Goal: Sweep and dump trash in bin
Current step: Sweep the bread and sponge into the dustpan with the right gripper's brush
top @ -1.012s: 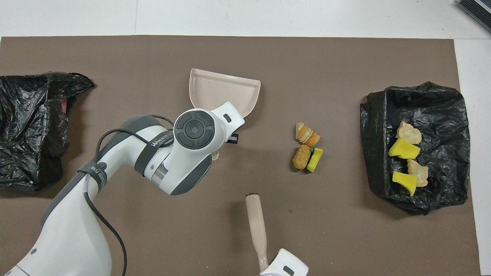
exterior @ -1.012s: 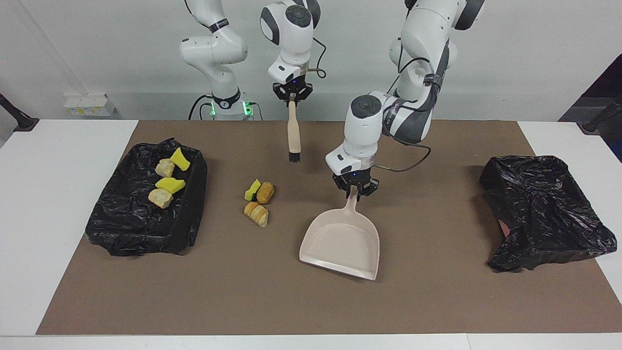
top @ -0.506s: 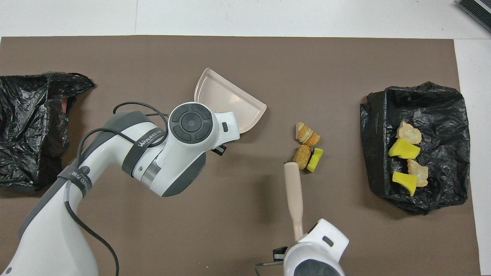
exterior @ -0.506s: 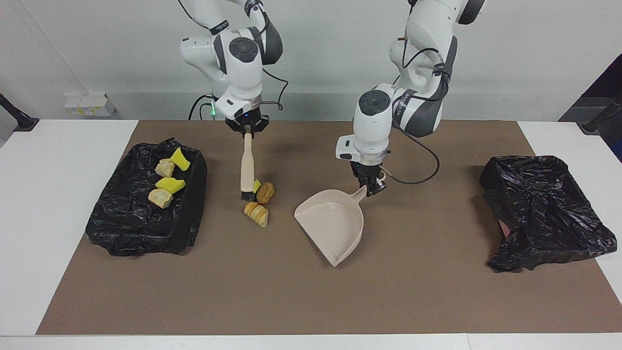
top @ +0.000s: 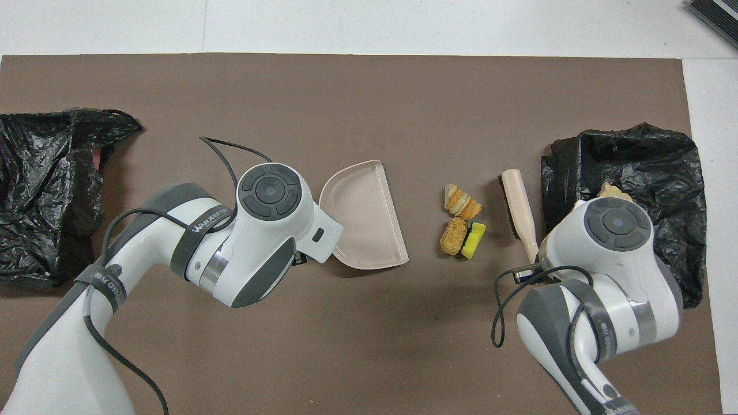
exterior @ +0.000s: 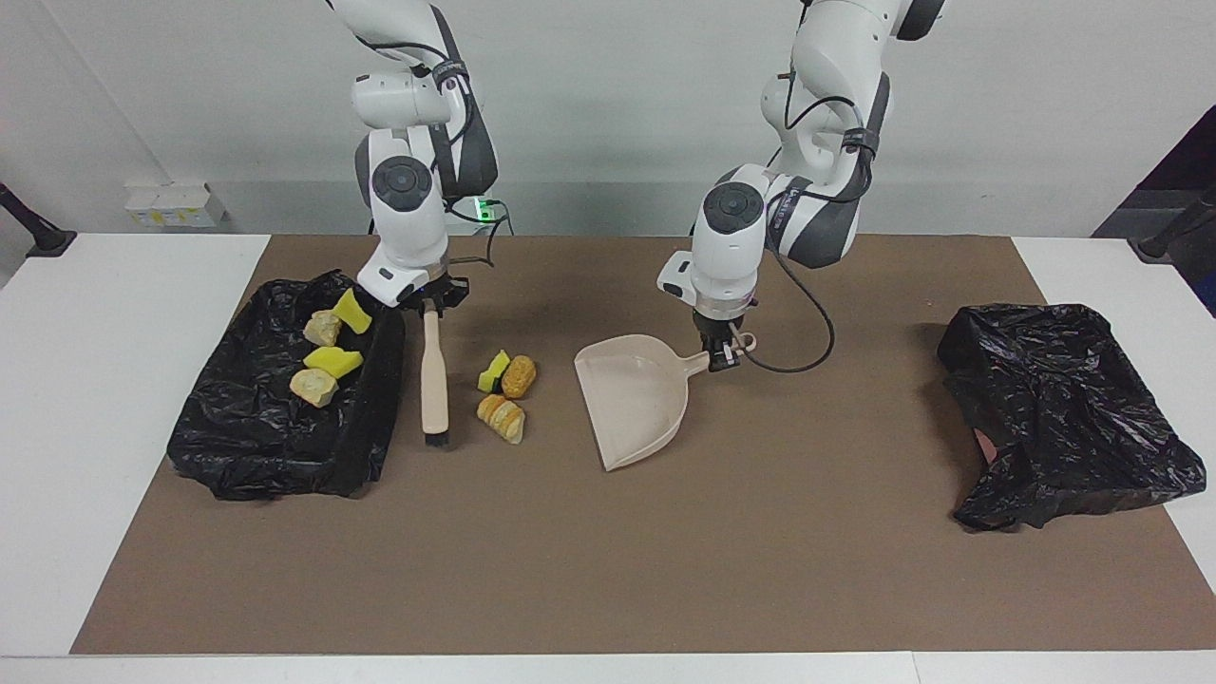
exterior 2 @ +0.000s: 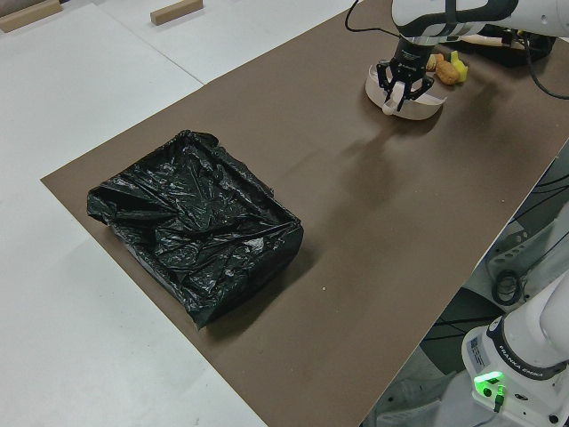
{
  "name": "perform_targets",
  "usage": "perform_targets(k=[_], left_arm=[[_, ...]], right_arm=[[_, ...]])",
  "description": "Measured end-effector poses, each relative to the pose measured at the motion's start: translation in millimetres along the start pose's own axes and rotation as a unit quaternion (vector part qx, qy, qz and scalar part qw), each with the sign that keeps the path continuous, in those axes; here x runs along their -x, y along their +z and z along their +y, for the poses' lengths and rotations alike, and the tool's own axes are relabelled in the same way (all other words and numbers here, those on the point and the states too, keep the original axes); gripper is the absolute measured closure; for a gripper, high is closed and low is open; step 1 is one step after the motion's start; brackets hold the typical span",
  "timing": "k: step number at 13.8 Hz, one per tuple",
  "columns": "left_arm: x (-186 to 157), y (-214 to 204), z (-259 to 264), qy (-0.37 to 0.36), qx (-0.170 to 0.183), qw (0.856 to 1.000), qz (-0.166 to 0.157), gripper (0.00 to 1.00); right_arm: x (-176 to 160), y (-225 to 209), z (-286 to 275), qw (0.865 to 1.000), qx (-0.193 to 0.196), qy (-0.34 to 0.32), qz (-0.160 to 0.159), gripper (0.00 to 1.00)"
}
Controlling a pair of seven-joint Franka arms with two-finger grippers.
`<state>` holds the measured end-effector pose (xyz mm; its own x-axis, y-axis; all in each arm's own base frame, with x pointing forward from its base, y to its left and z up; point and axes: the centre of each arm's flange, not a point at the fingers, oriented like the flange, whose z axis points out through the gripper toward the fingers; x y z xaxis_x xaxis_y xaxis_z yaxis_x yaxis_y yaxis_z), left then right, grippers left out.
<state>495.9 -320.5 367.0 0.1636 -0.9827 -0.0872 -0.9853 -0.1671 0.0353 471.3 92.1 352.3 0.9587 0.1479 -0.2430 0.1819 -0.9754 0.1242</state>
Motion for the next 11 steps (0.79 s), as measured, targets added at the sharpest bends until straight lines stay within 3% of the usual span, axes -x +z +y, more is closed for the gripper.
perform_targets(k=[4,8,11], left_arm=[[-3,7,29,0.017,0.007,1.0,-0.01,0.69],[-4,10,61,0.038,0.003,0.999,-0.022,0.69],[-1,11,63,0.037,0.002,0.999,-0.023,0.69]], right_arm=[[-3,10,-35,1.0,0.002,-0.007,-0.011,0.73],[1,17,-91,0.999,-0.036,-0.004,-0.022,0.73],[1,23,-145,0.997,-0.08,-0.021,-0.005,0.73]])
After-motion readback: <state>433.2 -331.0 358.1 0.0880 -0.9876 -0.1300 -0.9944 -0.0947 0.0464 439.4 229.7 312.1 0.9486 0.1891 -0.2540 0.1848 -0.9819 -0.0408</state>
